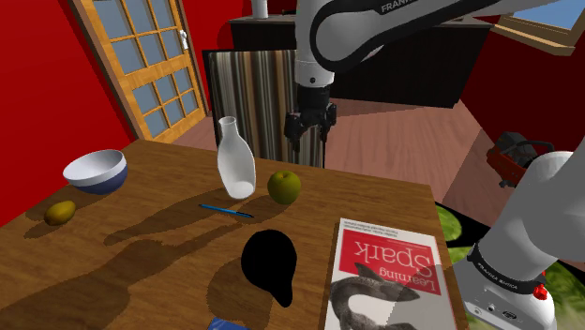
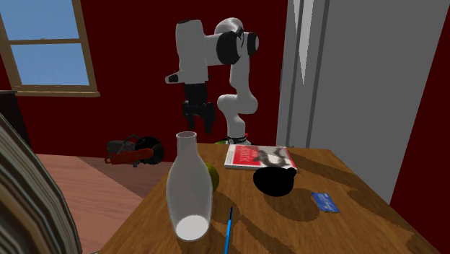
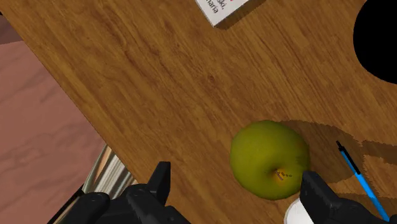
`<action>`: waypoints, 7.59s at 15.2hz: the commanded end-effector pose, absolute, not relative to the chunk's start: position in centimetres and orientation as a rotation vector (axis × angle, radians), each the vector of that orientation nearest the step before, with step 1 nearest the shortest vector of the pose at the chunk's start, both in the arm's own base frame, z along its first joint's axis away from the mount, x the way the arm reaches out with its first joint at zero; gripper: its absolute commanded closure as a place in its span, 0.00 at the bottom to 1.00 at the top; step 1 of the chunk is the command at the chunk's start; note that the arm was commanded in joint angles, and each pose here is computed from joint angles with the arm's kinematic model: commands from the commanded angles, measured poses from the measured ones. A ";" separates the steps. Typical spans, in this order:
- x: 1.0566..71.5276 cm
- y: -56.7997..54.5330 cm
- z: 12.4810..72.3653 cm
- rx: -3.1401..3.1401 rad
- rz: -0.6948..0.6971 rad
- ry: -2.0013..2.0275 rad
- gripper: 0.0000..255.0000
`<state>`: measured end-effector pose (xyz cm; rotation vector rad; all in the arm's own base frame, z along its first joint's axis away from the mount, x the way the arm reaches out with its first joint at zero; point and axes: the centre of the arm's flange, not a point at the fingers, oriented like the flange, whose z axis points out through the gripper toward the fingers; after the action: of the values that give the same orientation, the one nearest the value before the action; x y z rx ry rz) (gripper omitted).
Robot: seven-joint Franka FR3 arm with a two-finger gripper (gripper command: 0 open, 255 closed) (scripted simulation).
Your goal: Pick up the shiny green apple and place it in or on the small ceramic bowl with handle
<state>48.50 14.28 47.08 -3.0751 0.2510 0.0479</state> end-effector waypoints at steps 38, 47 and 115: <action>53.8 19.4 43.2 -3.049 0.065 0.282 1.00; 53.8 19.4 47.9 -3.049 0.065 0.282 1.00; 39.4 37.0 47.7 -3.049 0.065 0.282 0.00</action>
<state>39.39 37.01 47.65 -3.0487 0.2820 0.0649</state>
